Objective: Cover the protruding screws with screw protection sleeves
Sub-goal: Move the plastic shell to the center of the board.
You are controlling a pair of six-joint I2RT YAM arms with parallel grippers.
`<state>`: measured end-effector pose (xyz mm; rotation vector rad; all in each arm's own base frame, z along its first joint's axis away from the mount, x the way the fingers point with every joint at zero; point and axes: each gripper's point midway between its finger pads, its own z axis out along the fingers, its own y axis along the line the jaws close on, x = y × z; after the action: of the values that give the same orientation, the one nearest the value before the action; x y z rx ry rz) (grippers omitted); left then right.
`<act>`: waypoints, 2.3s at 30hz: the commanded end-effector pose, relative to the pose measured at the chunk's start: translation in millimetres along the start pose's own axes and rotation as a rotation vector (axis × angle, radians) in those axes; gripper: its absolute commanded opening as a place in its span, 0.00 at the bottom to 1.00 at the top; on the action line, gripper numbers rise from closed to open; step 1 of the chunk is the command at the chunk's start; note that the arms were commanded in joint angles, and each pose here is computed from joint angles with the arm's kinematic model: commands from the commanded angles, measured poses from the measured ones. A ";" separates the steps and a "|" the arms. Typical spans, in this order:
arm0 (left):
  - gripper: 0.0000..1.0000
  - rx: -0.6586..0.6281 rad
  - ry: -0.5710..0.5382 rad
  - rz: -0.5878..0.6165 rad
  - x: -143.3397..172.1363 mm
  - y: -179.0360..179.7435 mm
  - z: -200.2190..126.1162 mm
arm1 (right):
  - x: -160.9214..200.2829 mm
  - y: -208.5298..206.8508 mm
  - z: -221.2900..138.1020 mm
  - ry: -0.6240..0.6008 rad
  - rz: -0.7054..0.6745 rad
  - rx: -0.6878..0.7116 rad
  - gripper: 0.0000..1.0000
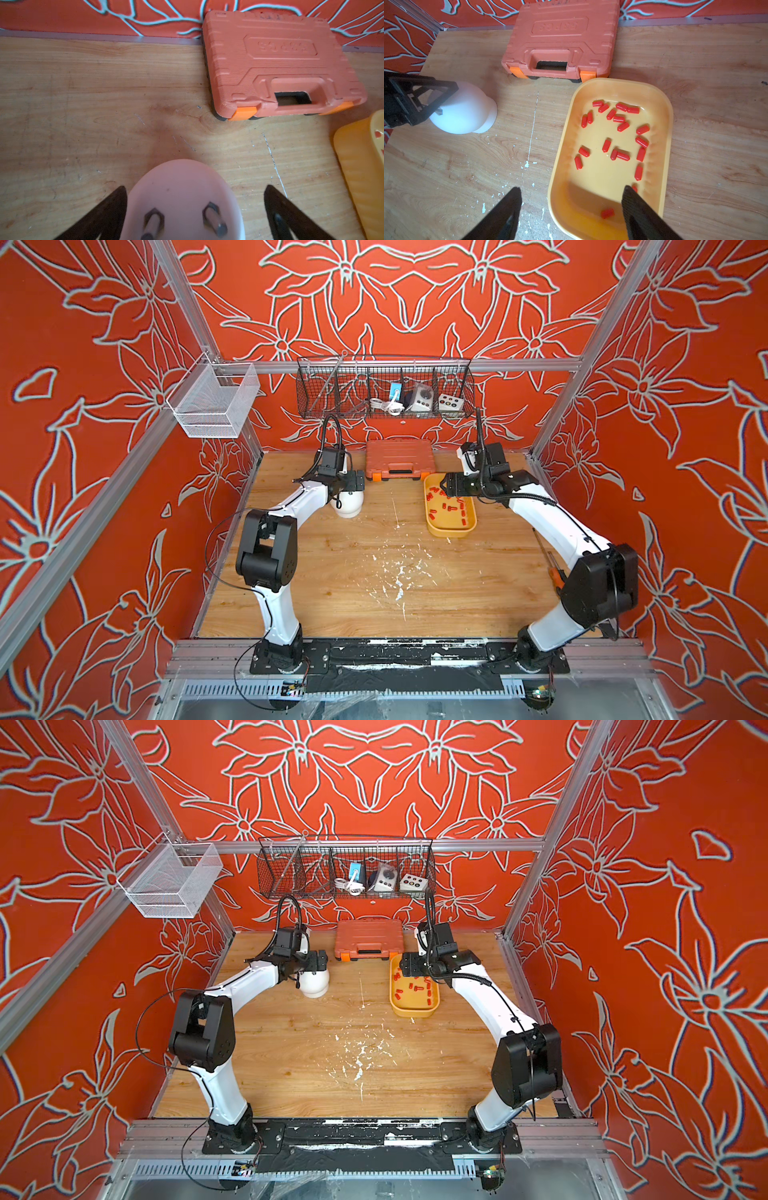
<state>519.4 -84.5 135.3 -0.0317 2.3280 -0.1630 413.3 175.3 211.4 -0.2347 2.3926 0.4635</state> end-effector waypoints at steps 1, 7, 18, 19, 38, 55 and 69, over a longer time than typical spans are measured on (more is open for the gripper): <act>1.00 -0.043 0.064 0.017 15.3 7.4 6.9 | -6.6 7.8 -15.2 -0.047 -0.006 -0.030 0.78; 1.00 -0.023 0.106 0.007 31.8 4.5 14.3 | -3.3 7.0 -15.0 -0.044 -0.005 -0.031 0.78; 0.95 -0.013 0.111 0.031 60.2 -20.5 3.2 | -1.4 4.8 -18.0 -0.062 0.002 -0.024 0.79; 0.95 -0.015 0.112 0.034 63.3 -22.0 2.0 | -1.0 4.7 -17.9 -0.063 0.001 -0.023 0.79; 0.92 0.004 0.158 -0.014 128.7 -83.5 -57.4 | 23.0 -4.5 -16.0 -0.044 0.067 0.001 0.79; 0.99 0.035 0.036 -0.063 93.4 -96.9 -91.9 | 40.2 -27.3 -2.3 0.035 0.128 0.085 0.81; 0.97 0.292 -0.287 0.065 35.7 -131.3 -216.0 | 59.9 -107.2 46.0 0.288 0.107 0.188 0.62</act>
<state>354.5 -188.3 276.5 0.0688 2.0274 -0.4083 437.4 91.7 124.0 -0.0131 2.6388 0.2897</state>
